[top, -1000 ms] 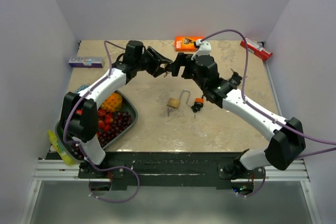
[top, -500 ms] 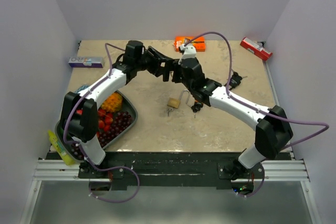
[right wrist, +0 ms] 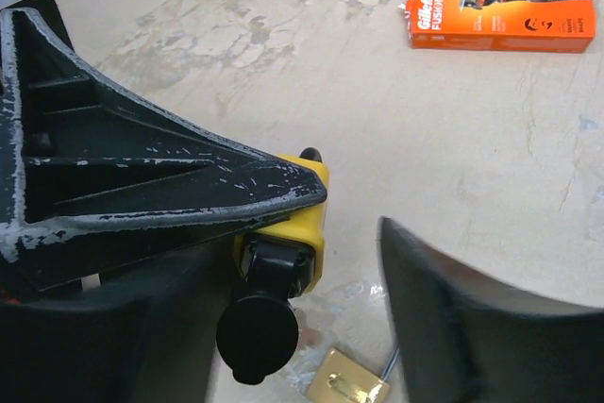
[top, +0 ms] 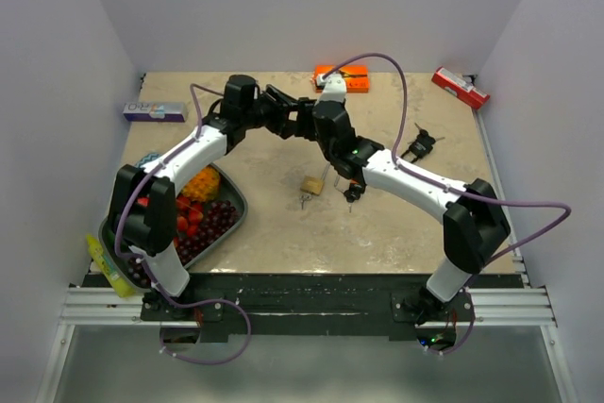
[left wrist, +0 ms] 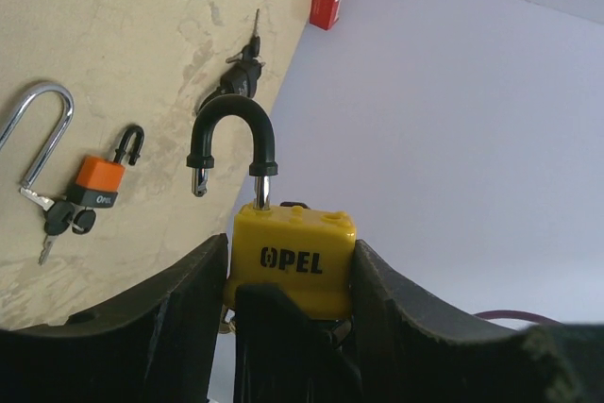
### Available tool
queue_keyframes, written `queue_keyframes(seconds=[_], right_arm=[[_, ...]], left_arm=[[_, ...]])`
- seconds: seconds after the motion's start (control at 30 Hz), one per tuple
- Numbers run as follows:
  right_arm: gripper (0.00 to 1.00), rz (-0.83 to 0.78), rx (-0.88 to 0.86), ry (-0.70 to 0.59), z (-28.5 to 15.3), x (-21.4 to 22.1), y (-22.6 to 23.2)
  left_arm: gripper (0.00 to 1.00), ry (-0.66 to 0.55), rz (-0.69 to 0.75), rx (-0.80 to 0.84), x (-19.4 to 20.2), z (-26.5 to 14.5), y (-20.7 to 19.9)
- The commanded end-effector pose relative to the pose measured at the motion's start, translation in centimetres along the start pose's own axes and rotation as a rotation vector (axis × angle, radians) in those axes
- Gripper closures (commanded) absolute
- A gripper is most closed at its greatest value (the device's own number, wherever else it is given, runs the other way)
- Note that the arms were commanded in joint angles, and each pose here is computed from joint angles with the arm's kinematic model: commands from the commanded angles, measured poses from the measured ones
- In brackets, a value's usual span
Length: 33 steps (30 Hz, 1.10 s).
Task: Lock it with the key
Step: Pick up the lock from the center of the board.
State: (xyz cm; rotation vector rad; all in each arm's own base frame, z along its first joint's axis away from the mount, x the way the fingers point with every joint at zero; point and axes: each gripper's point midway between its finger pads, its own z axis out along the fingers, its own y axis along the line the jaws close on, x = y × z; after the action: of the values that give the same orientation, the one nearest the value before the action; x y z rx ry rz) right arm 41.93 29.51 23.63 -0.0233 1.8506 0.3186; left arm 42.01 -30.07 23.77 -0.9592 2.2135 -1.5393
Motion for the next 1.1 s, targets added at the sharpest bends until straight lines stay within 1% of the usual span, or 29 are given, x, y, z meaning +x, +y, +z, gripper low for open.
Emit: queue_keyframes(seconds=[0.0, 0.03, 0.07, 0.1, 0.17, 0.2, 0.23, 0.27, 0.3, 0.33, 0.37, 0.43, 0.47, 0.53, 0.57, 0.6, 0.63, 0.67, 0.7, 0.73, 0.77, 0.8, 0.83, 0.87, 0.9, 0.97, 1.0, 1.03, 1.07], right_arm=[[0.46, 0.035, 0.005, -0.088, 0.0, -2.7, 0.5], [0.53, 0.038, 0.000, -0.091, -0.2, -2.9, 0.5], [0.68, 0.038, -0.002, -0.087, -0.4, -2.9, 0.4], [0.78, 0.040, -0.012, -0.082, -0.5, -2.9, 0.6], [0.98, 0.047, -0.033, -0.080, -1.1, -3.4, 0.8], [1.00, 0.050, -0.057, -0.076, -1.4, -3.7, 1.2], [1.00, 0.052, -0.061, -0.077, -1.7, -3.9, 1.3], [1.00, 0.059, -0.072, -0.089, -2.4, -4.8, 1.3], [1.00, 0.059, -0.076, -0.095, -2.7, -5.2, 1.2], [1.00, 0.061, -0.090, -0.099, -3.1, -5.6, 1.3], [1.00, 0.062, -0.101, -0.102, -3.6, -6.0, 1.3], [1.00, 0.076, -0.138, -0.123, -4.9, -7.6, 1.3], [1.00, 0.077, -0.147, -0.123, -5.2, -8.0, 1.1], [1.00, 0.097, -0.178, -0.143, -6.3, -9.7, 0.7], [1.00, 0.098, -0.225, -0.124, -6.6, -9.7, 1.0], [1.00, 0.129, -0.234, -0.125, -6.6, -10.4, 0.1], [1.00, 0.150, -0.272, -0.124, -7.1, -11.1, 0.0], [1.00, 0.161, -0.366, -0.074, -7.7, -10.6, 0.8], [1.00, 0.225, -0.365, -0.062, -7.4, -11.2, -0.7], [1.00, 0.250, -0.421, -0.037, -7.9, -11.1, -0.6], [1.00, 0.275, -0.467, -0.016, -8.1, -11.2, -0.6], [1.00, 0.322, -0.555, 0.041, -8.9, -10.8, -0.4], [1.00, 0.341, -0.591, 0.058, -9.3, -10.9, -0.4], [1.00, 0.352, -0.642, 0.060, -9.7, -11.1, 0.0], [1.00, 0.359, -0.737, 0.109, -10.9, -10.6, 0.7], [1.00, 0.334, -0.836, 0.128, -12.0, -10.3, 1.7], [1.00, 0.308, -0.887, 0.140, -12.6, -9.8, 2.1], [1.00, 0.278, -0.964, 0.167, -13.8, -9.3, 2.7], [1.00, 0.257, -0.989, 0.173, -14.2, -8.9, 2.8]], left_arm=[[1.00, 0.058, 0.025, 0.141, 1.6, -1.9, -4.4], [1.00, 0.058, 0.025, 0.142, 1.6, -2.0, -4.4], [1.00, 0.057, 0.029, 0.144, 1.5, -2.0, -4.4], [0.99, 0.057, 0.029, 0.144, 1.5, -2.0, -4.4], [0.88, 0.056, 0.036, 0.150, 1.5, -2.0, -4.1], [0.69, 0.067, 0.040, 0.154, 1.6, -2.1, -4.0], [0.55, 0.065, 0.061, 0.187, 1.4, -2.4, -4.4], [0.44, 0.064, 0.073, 0.182, 1.3, -2.4, -3.7], [0.27, 0.063, 0.087, 0.179, 1.1, -2.6, -3.4], [0.18, 0.046, 0.091, 0.166, 0.3, -2.8, -2.9], [0.03, 0.031, 0.142, 0.166, 0.0, -3.2, -2.6], [0.01, -0.004, 0.178, 0.129, -1.2, -3.9, -1.7], [0.01, -0.020, 0.244, 0.128, -1.5, -4.5, -1.6], [0.01, -0.064, 0.324, 0.101, -2.9, -5.2, -0.9], [0.01, -0.086, 0.459, 0.085, -3.3, -5.8, -0.6], [0.01, -0.137, 0.546, 0.058, -4.4, -6.1, -0.6], [0.01, -0.154, 0.607, -0.016, -5.1, -6.4, 0.7], [0.01, -0.195, 0.797, -0.038, -6.0, -7.2, -0.1], [0.01, -0.251, 0.870, -0.084, -7.2, -7.6, 0.0], [0.01, -0.292, 0.927, -0.119, -8.0, -8.3, 0.1], [0.01, -0.335, 1.049, -0.139, -8.5, -9.5, 0.0], [0.01, -0.365, 1.117, -0.153, -8.8, -10.2, 0.0], [0.01, -0.398, 1.219, -0.095, -8.1, -11.3, -0.8], [0.01, -0.406, 1.386, -0.068, -7.8, -11.9, -1.1], [0.01, -0.351, 1.511, 0.049, -5.6, -12.1, -1.6], [0.01, -0.335, 1.718, 0.156, -3.5, -13.3, -2.3], [0.01, -0.296, 1.768, 0.204, -2.4, -13.4, -2.4], [0.01, -0.221, 1.813, 0.298, -0.4, -13.7, -2.6], [0.01, -0.188, 1.863, 0.340, 0.4, -13.8, -2.7]])
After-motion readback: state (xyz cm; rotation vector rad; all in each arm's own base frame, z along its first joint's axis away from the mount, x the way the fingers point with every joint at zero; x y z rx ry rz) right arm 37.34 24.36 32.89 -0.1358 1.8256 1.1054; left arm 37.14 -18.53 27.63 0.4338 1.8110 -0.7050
